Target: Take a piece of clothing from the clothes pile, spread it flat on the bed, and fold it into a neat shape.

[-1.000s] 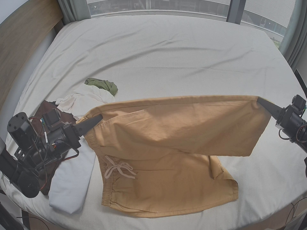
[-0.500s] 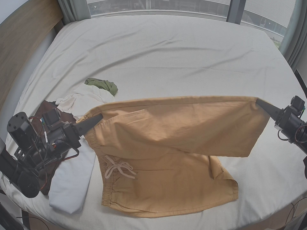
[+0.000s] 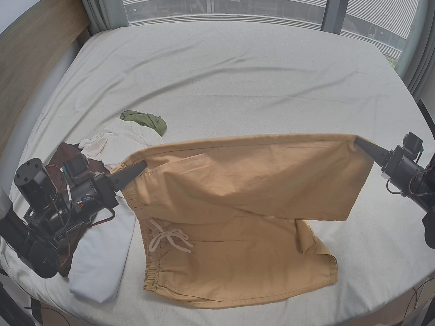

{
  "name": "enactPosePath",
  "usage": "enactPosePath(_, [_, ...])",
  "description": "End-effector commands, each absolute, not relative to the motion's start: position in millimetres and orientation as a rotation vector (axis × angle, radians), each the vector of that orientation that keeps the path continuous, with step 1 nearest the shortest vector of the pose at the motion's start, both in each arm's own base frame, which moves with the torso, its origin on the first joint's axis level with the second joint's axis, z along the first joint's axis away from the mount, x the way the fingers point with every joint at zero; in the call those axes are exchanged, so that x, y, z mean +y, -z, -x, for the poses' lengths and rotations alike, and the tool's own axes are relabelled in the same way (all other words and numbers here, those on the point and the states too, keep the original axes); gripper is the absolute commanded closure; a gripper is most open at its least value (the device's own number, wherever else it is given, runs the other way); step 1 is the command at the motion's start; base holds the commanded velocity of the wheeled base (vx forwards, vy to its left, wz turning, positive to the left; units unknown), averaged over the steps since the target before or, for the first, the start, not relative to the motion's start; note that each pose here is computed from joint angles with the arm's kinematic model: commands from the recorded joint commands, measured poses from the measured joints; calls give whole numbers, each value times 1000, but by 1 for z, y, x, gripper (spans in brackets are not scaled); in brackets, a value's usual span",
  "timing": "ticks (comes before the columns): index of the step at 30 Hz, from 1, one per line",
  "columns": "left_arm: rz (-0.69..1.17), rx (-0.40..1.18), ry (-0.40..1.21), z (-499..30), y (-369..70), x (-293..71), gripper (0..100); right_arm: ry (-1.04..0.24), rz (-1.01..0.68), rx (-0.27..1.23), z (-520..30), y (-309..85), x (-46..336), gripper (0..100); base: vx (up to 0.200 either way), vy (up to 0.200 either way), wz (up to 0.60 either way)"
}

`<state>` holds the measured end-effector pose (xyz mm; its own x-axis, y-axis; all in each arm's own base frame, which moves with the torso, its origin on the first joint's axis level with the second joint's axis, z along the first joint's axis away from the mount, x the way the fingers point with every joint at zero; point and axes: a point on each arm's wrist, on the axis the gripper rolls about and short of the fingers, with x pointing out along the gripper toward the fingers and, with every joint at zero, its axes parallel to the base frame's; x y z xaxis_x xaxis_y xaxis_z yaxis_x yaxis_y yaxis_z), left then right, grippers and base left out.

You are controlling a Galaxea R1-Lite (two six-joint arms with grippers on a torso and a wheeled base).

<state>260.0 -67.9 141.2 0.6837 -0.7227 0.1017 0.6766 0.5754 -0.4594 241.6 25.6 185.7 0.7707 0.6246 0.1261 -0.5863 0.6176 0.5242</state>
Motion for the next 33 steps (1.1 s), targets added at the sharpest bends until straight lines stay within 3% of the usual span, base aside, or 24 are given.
enactPosePath(1, [497,110,782,-276,-131,-72,100,-693,-582,85,-258,-181,27,100,0,0,0])
enactPosePath(33, [478,43,611,-334,-109,-77,100,-704,-567,32,-355,-173,31,100,0,0,0])
